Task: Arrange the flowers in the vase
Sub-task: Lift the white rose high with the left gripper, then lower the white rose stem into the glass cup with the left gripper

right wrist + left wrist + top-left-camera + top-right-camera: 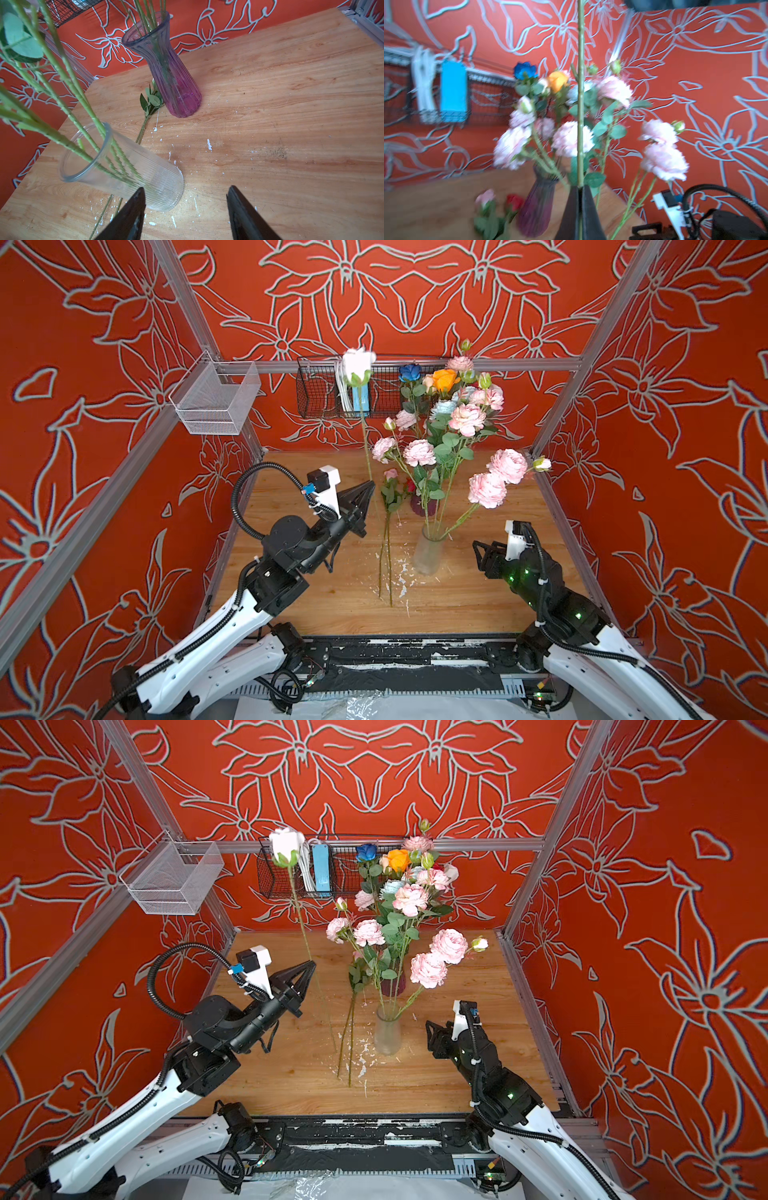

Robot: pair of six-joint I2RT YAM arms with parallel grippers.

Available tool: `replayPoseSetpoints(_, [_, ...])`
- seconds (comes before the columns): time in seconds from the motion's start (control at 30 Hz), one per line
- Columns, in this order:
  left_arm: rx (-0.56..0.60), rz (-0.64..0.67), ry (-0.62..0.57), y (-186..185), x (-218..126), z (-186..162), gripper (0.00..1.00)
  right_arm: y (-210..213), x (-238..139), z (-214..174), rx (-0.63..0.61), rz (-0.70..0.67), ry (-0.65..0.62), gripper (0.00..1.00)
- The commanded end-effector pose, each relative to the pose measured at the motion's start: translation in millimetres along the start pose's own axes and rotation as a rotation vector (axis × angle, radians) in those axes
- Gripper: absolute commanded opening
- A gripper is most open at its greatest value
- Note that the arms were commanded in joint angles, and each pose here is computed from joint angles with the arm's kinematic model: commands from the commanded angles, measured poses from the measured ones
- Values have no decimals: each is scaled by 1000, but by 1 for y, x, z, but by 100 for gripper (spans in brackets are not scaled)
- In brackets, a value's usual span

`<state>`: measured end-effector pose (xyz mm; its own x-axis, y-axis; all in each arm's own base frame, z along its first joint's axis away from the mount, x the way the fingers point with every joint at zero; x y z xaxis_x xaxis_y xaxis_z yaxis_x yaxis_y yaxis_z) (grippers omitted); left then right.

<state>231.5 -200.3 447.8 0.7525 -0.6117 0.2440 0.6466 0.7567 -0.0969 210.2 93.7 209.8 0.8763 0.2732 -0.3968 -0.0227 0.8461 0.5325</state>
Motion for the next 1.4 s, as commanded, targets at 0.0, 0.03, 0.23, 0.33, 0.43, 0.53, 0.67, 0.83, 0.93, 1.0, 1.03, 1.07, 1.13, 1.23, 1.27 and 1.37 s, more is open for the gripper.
replayPoseSetpoints(0.0, [103,-158,-117,-38,23,35,0,-3,0,7,47,-4,-54,64])
replayPoseSetpoints(0.03, [113,-180,-114,-45,34,33,0,-4,0,8,48,-8,-56,64])
replayPoseSetpoints(0.23, [132,-237,-180,-65,80,32,0,-7,0,8,47,-16,-66,64])
replayPoseSetpoints(0.33, [148,-242,-176,-71,100,20,0,-10,-1,8,39,-24,-69,64])
replayPoseSetpoints(0.43, [158,-232,-167,-72,113,8,0,-11,-4,11,40,-26,-80,64])
replayPoseSetpoints(0.53, [161,-228,-154,-73,122,-5,0,-12,-7,13,40,-24,-90,64])
replayPoseSetpoints(0.67, [173,-204,-121,-72,129,-25,0,-11,-9,15,32,-22,-94,64])
replayPoseSetpoints(0.83, [218,-168,-91,-69,130,-48,0,-10,-9,16,31,-13,-88,65])
replayPoseSetpoints(0.93, [222,-154,-82,-67,131,-57,0,-10,-7,15,29,-17,-79,64])
replayPoseSetpoints(1.0, [229,-151,-55,-66,130,-66,0,-9,-7,15,29,-15,-76,65])
replayPoseSetpoints(1.03, [233,-154,-51,-66,129,-71,0,-9,-6,14,27,-14,-73,65])
replayPoseSetpoints(1.07, [236,-149,-44,-65,128,-75,0,-9,-6,14,27,-15,-75,65])
replayPoseSetpoints(1.13, [242,-139,-31,-63,127,-80,0,-10,-6,14,28,-19,-75,65])
replayPoseSetpoints(1.23, [246,-149,-19,-64,127,-82,0,-9,-6,15,28,-14,-72,65])
replayPoseSetpoints(1.27, [247,-155,-13,-66,126,-83,0,-9,-6,15,27,-16,-72,65])
replayPoseSetpoints(1.37, [253,-142,12,-63,123,-92,0,-9,-6,15,34,-13,-73,65])
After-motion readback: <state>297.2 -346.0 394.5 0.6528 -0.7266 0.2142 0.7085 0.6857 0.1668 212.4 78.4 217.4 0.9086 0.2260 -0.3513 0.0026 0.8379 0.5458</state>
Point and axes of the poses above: each gripper's point midway between its finger pads, its own x axis out along the fingers, its own y axis along the line the jaws close on, z = x × y, the point moved 2 cm from there along -x, back along the fingers, and after that the axes turned 11 degrees about x, right-handed, at the moved point
